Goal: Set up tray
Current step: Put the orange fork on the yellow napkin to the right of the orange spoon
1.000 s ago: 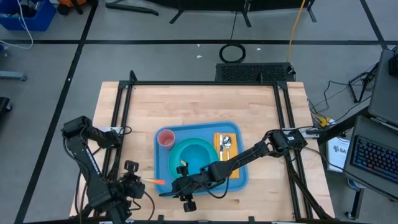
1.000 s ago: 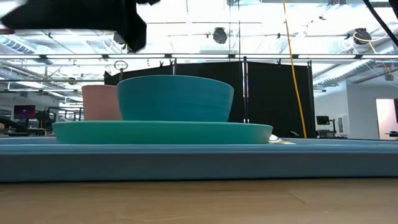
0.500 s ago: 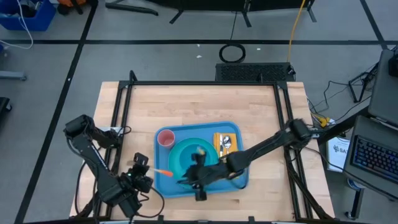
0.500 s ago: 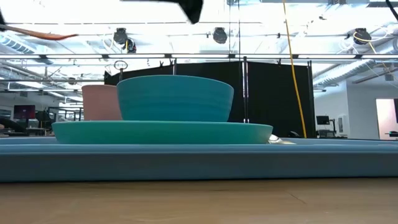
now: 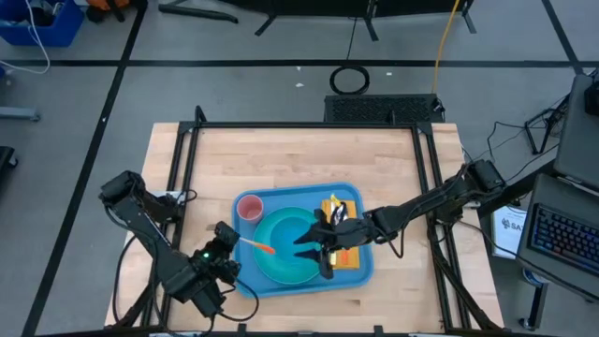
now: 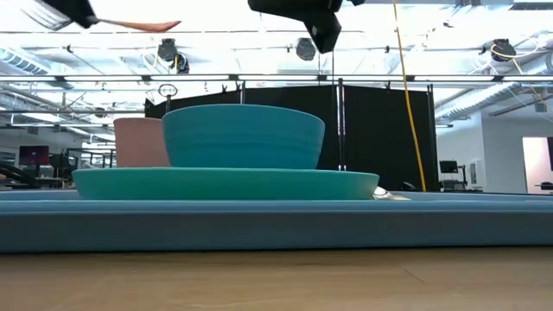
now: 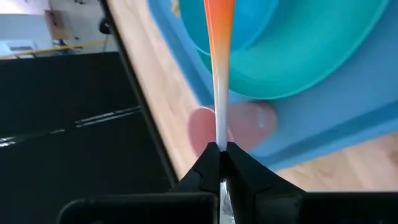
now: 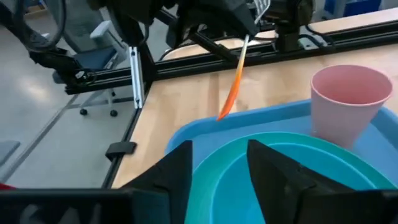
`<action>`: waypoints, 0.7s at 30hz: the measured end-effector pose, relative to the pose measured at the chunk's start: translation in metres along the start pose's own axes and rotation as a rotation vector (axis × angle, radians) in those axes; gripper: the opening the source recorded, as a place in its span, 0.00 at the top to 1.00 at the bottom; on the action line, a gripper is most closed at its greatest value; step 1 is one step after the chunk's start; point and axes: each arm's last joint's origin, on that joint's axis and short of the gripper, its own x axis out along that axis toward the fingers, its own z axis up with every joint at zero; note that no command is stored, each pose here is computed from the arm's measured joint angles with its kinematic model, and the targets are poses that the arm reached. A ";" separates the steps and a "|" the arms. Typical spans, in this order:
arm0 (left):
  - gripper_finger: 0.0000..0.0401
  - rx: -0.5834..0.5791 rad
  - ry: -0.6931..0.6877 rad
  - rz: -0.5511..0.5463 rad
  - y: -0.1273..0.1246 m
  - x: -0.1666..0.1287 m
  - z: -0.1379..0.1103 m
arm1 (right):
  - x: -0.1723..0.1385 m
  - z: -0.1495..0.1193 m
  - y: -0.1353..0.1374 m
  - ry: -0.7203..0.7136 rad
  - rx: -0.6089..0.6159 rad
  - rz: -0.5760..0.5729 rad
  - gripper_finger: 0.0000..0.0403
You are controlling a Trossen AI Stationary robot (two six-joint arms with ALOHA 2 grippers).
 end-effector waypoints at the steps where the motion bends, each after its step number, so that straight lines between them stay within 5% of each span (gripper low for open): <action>1: 0.98 0.006 -0.006 0.007 0.004 -0.001 0.002 | 0.000 0.000 -0.001 0.003 -0.001 0.010 0.62; 12: 0.98 0.115 -0.114 0.067 0.035 -0.004 0.023 | 0.002 0.005 -0.011 -0.013 0.008 -0.008 0.44; 21: 0.98 0.160 -0.085 0.077 0.049 0.010 0.027 | 0.004 0.014 -0.023 -0.034 0.077 0.087 0.44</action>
